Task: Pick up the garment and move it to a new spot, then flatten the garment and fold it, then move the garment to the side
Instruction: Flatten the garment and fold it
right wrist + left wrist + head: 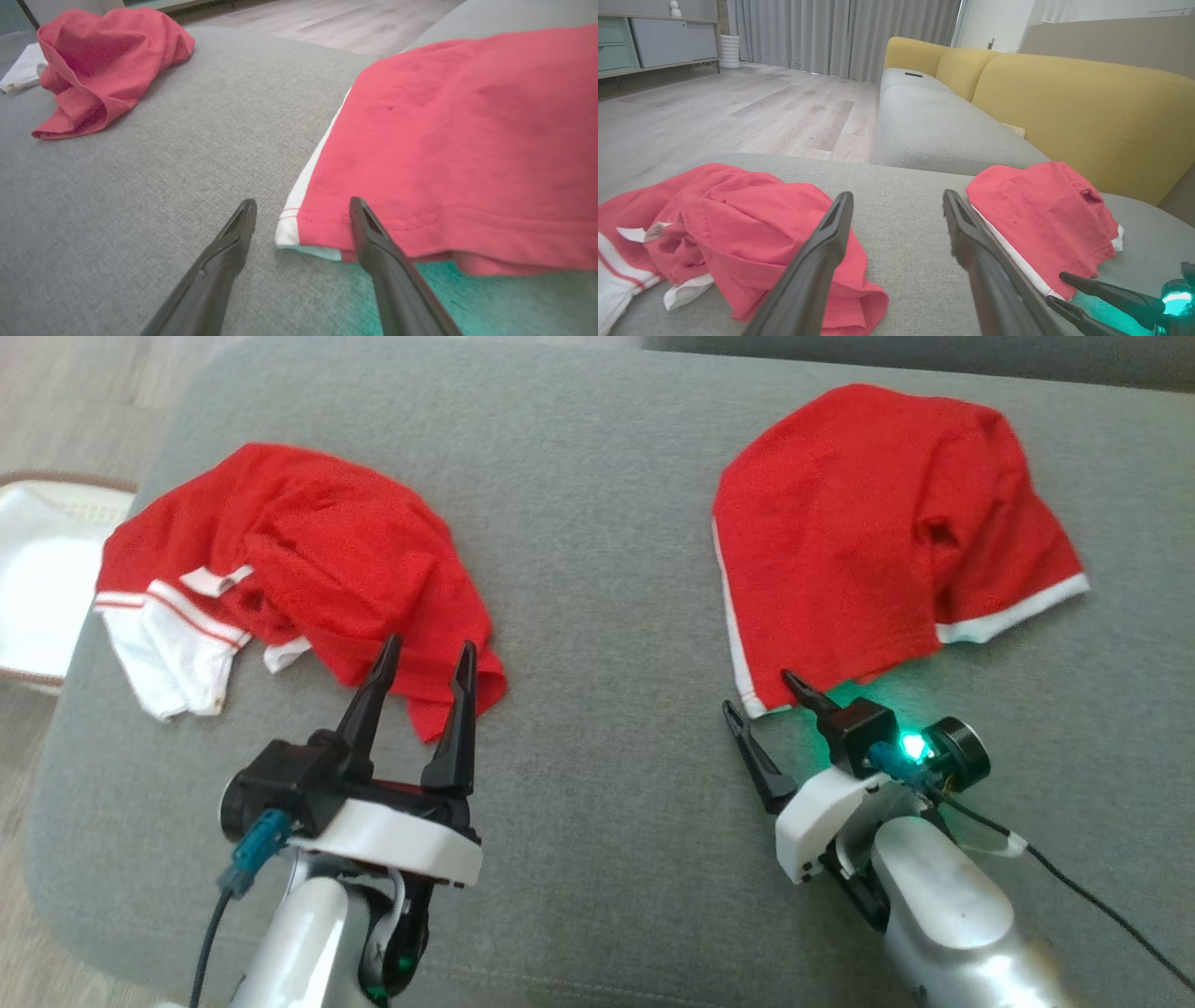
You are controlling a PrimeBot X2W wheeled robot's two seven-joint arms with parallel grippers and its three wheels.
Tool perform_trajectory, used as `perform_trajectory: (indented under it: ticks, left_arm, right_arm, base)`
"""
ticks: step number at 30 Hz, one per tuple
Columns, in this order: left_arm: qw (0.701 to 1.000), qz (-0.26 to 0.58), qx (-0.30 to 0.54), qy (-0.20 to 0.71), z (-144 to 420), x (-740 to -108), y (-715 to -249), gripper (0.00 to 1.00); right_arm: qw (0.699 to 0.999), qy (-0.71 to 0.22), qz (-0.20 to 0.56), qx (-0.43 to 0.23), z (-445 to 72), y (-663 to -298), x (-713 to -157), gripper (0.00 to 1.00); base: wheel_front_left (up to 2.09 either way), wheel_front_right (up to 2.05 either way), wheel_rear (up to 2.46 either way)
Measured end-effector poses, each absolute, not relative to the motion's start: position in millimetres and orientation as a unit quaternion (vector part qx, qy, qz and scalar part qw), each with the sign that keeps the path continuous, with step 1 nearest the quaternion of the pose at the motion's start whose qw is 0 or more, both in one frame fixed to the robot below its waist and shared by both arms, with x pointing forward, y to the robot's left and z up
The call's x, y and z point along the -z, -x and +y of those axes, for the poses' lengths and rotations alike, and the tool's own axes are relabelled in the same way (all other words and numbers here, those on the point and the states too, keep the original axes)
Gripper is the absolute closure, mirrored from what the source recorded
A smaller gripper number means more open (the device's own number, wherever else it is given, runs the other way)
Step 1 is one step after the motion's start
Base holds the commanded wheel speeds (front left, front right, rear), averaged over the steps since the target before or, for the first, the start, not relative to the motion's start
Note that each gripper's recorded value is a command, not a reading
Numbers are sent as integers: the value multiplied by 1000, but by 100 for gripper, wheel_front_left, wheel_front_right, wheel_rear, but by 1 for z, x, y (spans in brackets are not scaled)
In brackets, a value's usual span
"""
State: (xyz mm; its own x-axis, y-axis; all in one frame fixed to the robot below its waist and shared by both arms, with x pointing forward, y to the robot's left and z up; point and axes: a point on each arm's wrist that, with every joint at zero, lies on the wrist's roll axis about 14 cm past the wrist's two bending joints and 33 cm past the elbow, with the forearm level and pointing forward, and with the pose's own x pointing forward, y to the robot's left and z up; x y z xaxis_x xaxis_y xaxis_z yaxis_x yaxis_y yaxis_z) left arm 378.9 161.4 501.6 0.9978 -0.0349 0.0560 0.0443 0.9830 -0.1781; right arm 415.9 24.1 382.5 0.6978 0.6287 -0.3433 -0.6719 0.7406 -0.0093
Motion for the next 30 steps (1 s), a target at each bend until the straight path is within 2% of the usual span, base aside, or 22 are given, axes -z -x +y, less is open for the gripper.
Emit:
perform_trajectory:
  ticks: [5, 6, 7, 8, 14, 17, 22, 30]
  left_arm:
    - [996, -22, 4, 89, 170, -499, -377, 0]
    - [996, -22, 4, 89, 170, -499, -377, 0]
    - [996, -22, 4, 89, 169, -499, -378, 0]
    - [996, -22, 5, 89, 169, -499, -378, 0]
    - [995, -21, 15, 92, 162, -498, -384, 0]
    - [995, -23, 26, 95, 155, -499, -388, 0]
    - [993, -29, 55, 100, 137, -503, -396, 0]
    - [989, -39, 95, 108, 110, -511, -405, 0]
  right_arm:
    - [908, 92, 181, -367, 29, -420, -366, 0]
    - [908, 94, 183, -366, 28, -422, -366, 51]
    - [908, 94, 184, -364, 27, -424, -366, 81]
    - [909, 94, 186, -362, 26, -426, -366, 100]
    - [918, 90, 188, -336, 8, -432, -368, 100]
    - [932, 75, 187, -302, -12, -437, -372, 100]
    - [957, 49, 181, -220, -65, -442, -378, 100]
    - [981, 29, 180, -59, -183, -410, -379, 100]
  base:
    - [0, 0, 0]
    - [0, 0, 0]
    - [0, 0, 0]
    - [0, 0, 0]
    - [0, 0, 0]
    - [0, 0, 0]
    - [0, 0, 0]
    - [0, 0, 0]
